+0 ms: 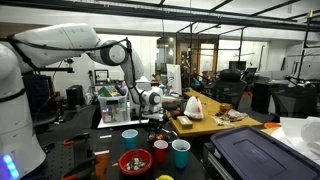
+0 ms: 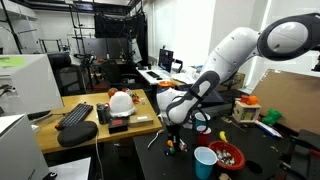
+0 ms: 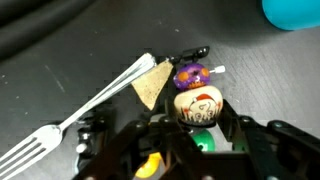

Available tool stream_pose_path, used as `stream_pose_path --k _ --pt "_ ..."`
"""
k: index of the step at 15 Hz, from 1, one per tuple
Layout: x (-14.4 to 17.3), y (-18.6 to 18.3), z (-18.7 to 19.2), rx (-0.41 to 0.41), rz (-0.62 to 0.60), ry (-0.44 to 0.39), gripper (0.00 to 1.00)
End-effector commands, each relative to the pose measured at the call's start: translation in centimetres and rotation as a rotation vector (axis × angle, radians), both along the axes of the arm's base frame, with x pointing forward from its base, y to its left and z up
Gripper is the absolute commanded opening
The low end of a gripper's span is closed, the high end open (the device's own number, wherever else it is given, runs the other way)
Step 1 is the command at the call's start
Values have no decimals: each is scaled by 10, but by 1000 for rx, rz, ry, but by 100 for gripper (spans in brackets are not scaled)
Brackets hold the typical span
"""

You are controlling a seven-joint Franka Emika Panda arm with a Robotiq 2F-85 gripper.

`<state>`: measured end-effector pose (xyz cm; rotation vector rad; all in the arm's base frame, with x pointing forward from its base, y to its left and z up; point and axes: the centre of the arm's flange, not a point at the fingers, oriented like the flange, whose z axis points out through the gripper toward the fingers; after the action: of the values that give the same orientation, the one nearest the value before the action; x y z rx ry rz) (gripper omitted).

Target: Put all the South Park toys in the green cup

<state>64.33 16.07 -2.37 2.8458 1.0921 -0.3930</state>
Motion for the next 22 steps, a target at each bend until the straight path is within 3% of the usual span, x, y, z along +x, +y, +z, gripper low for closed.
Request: stream_pose_path --k 1,9,15,22 --pt "3 -4 46 9 21 -32 20" --pt "25 -1 105 70 -52 -95 20" --pt "53 -52 166 91 -269 -193 20" --pt "60 -125 187 -12 -561 -271 20"
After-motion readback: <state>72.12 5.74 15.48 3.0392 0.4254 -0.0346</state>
